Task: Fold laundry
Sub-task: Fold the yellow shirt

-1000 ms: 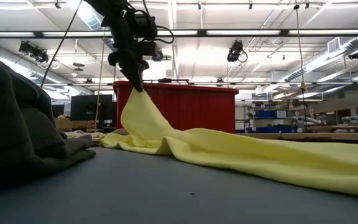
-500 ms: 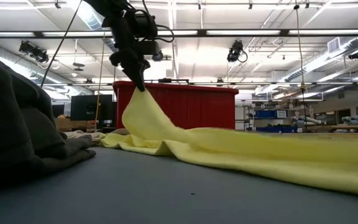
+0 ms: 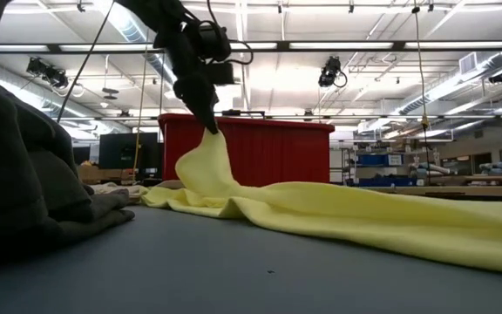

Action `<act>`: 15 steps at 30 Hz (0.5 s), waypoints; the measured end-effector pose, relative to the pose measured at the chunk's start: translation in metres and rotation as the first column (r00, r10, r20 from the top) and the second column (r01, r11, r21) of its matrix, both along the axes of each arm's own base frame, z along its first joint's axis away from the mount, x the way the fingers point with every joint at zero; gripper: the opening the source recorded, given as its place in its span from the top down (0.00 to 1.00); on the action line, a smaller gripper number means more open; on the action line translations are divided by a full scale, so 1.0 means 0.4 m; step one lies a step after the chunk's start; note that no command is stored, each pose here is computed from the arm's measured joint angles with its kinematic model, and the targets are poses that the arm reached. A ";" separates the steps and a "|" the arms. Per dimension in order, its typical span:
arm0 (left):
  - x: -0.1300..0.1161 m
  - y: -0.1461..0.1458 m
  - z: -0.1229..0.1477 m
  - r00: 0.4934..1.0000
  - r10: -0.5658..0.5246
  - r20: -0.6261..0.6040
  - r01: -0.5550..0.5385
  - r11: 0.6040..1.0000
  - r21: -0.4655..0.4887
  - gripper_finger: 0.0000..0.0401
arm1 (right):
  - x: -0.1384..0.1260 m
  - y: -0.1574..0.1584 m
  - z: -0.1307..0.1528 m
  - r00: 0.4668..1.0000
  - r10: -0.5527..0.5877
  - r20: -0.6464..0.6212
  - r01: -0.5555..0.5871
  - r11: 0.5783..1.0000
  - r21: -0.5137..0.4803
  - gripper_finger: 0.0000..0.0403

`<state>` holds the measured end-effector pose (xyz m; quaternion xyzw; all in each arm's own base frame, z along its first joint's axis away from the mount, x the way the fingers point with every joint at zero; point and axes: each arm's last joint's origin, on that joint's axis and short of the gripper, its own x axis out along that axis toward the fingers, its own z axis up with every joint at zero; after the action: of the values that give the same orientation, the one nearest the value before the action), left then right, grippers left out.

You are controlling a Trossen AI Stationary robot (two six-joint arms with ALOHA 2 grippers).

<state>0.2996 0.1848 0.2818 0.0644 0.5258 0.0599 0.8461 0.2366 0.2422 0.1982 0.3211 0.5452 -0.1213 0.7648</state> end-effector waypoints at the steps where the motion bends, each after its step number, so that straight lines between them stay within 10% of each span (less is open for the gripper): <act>1: 0.006 -0.001 -0.006 1.000 0.010 0.001 -0.010 1.000 -0.007 0.95 | 0.010 -0.030 0.004 1.000 0.024 -0.019 -0.025 0.998 -0.051 0.71; 7: 0.033 -0.012 -0.013 0.987 0.151 0.058 -0.146 0.986 -0.080 0.76 | 0.093 -0.253 -0.004 0.988 0.107 -0.108 -0.130 0.963 -0.237 0.71; 15: 0.037 -0.041 -0.021 0.910 0.415 0.008 -0.407 0.896 -0.176 0.67 | 0.169 -0.573 -0.115 0.981 -0.034 0.192 0.049 0.996 -0.070 0.74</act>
<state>0.3146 0.1686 0.2736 -0.1220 0.5112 0.1935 0.8285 0.3044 0.0130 0.1522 0.3137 0.4579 -0.1263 0.8222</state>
